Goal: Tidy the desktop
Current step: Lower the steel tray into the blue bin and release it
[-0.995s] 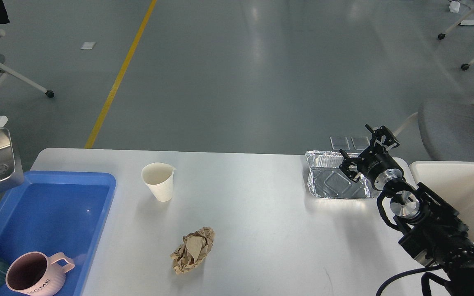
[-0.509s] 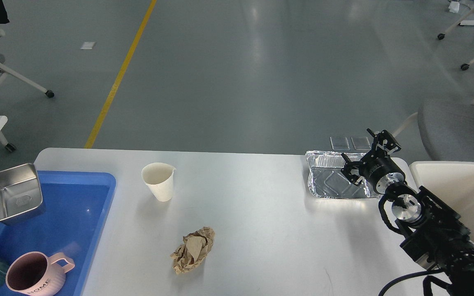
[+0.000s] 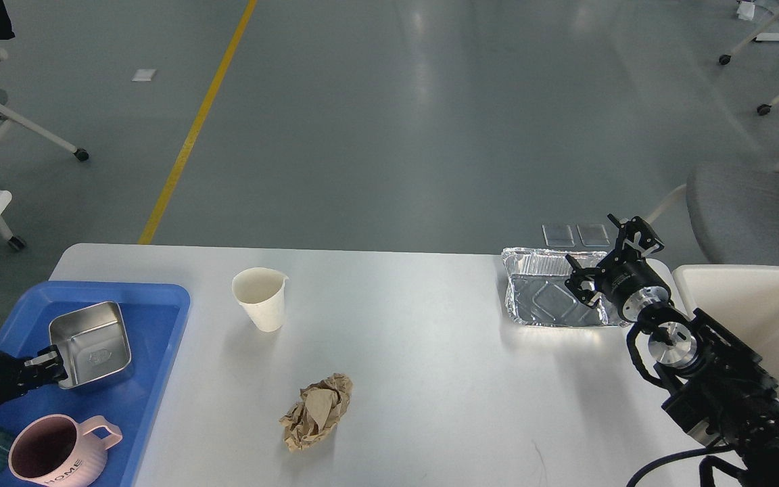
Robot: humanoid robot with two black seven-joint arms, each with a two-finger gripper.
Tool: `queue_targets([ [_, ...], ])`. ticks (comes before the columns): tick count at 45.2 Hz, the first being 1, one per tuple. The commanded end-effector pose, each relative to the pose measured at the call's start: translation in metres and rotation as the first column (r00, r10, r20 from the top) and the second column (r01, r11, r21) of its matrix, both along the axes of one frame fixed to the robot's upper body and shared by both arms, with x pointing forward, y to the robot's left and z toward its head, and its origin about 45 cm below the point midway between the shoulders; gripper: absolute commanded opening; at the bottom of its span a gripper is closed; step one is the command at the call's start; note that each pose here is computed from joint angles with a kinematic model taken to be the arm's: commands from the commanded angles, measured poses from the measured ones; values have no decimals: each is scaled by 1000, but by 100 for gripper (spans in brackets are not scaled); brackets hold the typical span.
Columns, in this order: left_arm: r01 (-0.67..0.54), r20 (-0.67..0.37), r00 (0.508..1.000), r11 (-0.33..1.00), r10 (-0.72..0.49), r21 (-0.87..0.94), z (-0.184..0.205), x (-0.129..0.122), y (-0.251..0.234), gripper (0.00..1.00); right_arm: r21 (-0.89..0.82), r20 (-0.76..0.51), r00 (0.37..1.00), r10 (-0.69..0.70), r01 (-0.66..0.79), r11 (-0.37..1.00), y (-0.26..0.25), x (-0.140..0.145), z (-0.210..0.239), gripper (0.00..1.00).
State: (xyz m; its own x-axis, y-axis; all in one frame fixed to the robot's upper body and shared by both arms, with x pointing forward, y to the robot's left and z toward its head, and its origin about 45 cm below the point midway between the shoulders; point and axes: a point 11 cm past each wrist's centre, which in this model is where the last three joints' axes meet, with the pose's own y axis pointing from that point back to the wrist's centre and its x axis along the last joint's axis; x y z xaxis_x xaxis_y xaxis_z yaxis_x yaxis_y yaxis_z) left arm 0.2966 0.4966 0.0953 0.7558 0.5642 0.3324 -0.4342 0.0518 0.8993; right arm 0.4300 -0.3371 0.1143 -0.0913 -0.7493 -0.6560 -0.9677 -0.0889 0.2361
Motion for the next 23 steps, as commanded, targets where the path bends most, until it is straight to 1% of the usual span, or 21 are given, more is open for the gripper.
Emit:
queue_targets([
  [1,-3,-2,1000,1000,3,-7,-3,0,-3,1,1,0,1000,1,-1,1000,1,0,0,100],
  [7,-4,-1,1000,1000,4,-12,-3,0,-3,8,1,0,1000,1,-1,1000,1,0,0,100],
  [14,-9,8,1000,1000,9,-21,-1,3,-5,26,1,0,1000,1,-1,1000,1,0,0,100],
  [18,-10,20,1000,1000,11,-28,2,6,-6,35,2,0,1000,1,-1,1000,1,0,0,100],
  [23,-5,28,1000,999,6,-36,5,10,-8,38,3,1,1000,3,-3,1000,2,1,0,100],
])
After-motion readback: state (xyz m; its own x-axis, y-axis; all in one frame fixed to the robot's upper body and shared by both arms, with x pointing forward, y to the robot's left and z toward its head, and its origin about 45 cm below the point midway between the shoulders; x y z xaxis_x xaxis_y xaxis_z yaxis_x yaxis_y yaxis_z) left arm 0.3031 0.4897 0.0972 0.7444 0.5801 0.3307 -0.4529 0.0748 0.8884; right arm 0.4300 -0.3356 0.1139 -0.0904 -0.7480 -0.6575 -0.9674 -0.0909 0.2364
